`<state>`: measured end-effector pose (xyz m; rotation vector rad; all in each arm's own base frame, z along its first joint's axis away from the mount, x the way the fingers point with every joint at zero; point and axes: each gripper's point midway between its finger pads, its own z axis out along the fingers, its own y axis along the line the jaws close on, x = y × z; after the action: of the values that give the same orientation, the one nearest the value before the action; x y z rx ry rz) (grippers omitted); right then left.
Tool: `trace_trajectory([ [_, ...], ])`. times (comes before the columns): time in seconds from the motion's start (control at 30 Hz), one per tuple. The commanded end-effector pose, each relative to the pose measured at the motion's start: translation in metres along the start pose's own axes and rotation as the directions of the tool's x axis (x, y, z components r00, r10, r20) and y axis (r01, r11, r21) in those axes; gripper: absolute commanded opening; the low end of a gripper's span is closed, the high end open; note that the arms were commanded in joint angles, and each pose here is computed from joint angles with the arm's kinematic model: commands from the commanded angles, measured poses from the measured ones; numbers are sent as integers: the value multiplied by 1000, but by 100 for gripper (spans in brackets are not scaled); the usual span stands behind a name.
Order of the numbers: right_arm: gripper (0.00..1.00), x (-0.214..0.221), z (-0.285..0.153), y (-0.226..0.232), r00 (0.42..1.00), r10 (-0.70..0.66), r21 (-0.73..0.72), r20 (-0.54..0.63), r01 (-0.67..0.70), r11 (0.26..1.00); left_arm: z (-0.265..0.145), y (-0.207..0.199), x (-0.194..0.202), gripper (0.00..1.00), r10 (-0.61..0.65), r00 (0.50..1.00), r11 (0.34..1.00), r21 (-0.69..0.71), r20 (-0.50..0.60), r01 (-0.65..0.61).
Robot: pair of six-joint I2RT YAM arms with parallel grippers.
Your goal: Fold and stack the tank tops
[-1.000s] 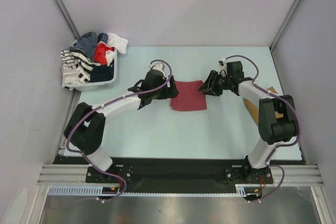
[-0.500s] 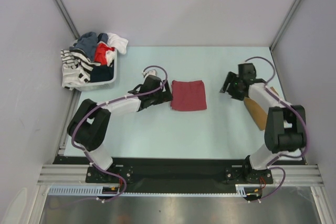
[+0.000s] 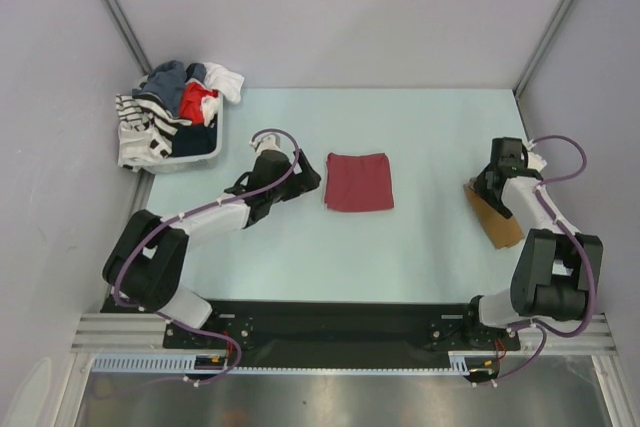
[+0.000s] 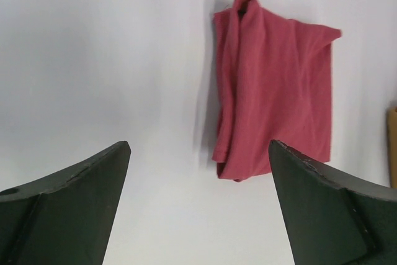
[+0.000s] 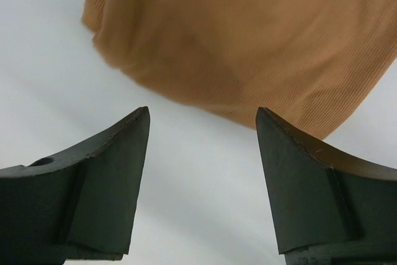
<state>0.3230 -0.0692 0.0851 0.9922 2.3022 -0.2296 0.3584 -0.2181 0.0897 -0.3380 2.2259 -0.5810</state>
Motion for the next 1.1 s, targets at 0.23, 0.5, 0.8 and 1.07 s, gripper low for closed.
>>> trace_trajectory([
  [0.23,74,-38,32,21,994,105,44,15,-106,993,-22,-31,-15,100,17,999,988,154,46,-23],
  [0.5,72,-52,51,37,990,142,61,12,-143,988,-28,-27,-11,100,43,998,987,155,47,-50],
  [0.8,67,-57,76,45,985,169,132,-16,-166,977,-29,-28,-11,100,61,997,985,158,49,-68],
  [1.07,47,-35,95,43,985,152,156,-78,-138,978,-25,-29,-7,100,69,997,984,162,32,-74],
])
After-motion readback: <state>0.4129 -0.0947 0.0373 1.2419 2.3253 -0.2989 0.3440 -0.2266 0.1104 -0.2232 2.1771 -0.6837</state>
